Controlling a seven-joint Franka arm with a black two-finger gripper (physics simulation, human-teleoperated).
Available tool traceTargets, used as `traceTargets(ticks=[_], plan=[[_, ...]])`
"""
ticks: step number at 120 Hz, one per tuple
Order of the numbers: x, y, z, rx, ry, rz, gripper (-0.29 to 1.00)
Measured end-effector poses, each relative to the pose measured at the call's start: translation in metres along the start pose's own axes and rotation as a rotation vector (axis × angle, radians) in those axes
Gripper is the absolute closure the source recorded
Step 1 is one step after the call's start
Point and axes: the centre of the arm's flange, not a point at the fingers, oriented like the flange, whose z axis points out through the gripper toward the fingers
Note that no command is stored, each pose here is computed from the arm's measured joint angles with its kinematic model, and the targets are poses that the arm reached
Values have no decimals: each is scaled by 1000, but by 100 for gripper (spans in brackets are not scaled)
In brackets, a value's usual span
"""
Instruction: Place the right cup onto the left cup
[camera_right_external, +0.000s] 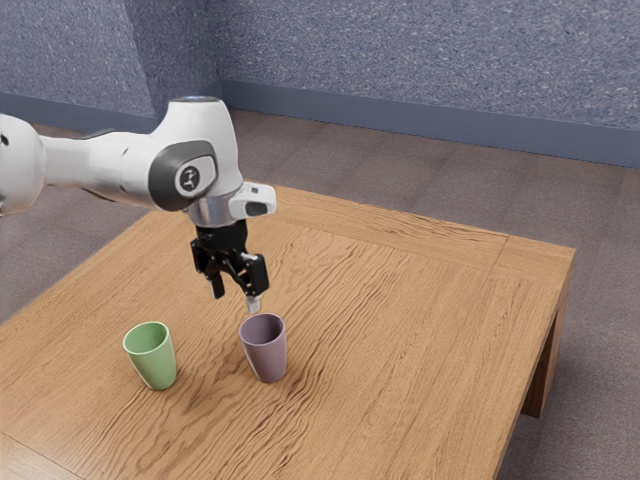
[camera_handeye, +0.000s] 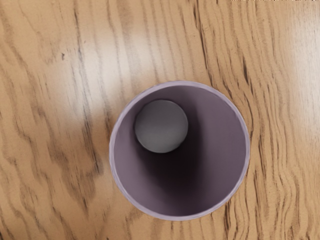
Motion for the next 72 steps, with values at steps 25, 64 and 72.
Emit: traceTargets(ticks=[25,64,72], plan=[[13,6,29,-24,12,-10,10],[24,20,63,-44,5,-8,11],[26,23,69,-49,1,-9,11]])
